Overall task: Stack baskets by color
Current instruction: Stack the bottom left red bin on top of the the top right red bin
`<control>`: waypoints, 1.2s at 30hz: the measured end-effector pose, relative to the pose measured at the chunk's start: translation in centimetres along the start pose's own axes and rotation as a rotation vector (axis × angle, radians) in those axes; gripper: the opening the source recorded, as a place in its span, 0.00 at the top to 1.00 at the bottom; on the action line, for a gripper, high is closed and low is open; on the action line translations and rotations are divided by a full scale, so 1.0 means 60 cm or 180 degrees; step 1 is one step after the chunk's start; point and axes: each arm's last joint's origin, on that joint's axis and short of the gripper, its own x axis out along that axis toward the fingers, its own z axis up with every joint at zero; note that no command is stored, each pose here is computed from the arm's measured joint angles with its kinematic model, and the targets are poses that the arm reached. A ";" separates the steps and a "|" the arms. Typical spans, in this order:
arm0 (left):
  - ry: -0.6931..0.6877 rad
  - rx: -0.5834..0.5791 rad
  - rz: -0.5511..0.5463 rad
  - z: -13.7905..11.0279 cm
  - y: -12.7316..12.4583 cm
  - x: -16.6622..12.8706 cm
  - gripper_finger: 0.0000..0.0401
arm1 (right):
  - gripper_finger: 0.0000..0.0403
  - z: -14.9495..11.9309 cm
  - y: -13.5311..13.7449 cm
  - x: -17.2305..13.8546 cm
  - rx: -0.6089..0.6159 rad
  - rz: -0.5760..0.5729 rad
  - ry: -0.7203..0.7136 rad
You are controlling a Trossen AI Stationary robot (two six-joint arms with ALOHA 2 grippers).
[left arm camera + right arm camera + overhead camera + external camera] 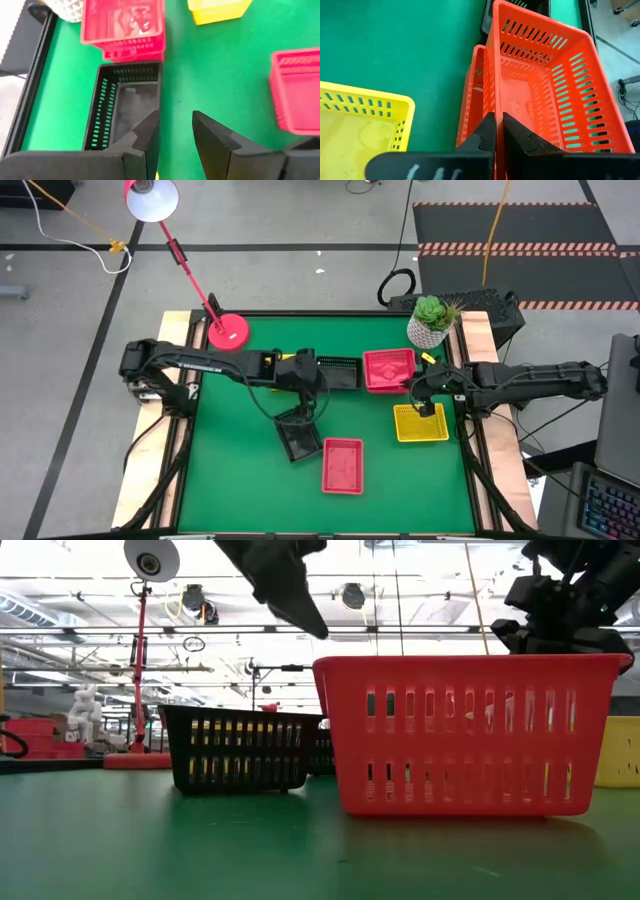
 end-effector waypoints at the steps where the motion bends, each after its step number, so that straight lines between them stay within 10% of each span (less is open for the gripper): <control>1: -0.0012 0.0014 -0.0013 0.001 -0.003 -0.005 0.71 | 0.99 0.000 0.000 0.000 -0.0001 -0.0017 0.0012; 36: -0.0060 0.0102 -0.0070 0.005 -0.020 -0.011 0.71 | 0.85 -0.002 0.006 0.017 0.0001 0.0114 0.0239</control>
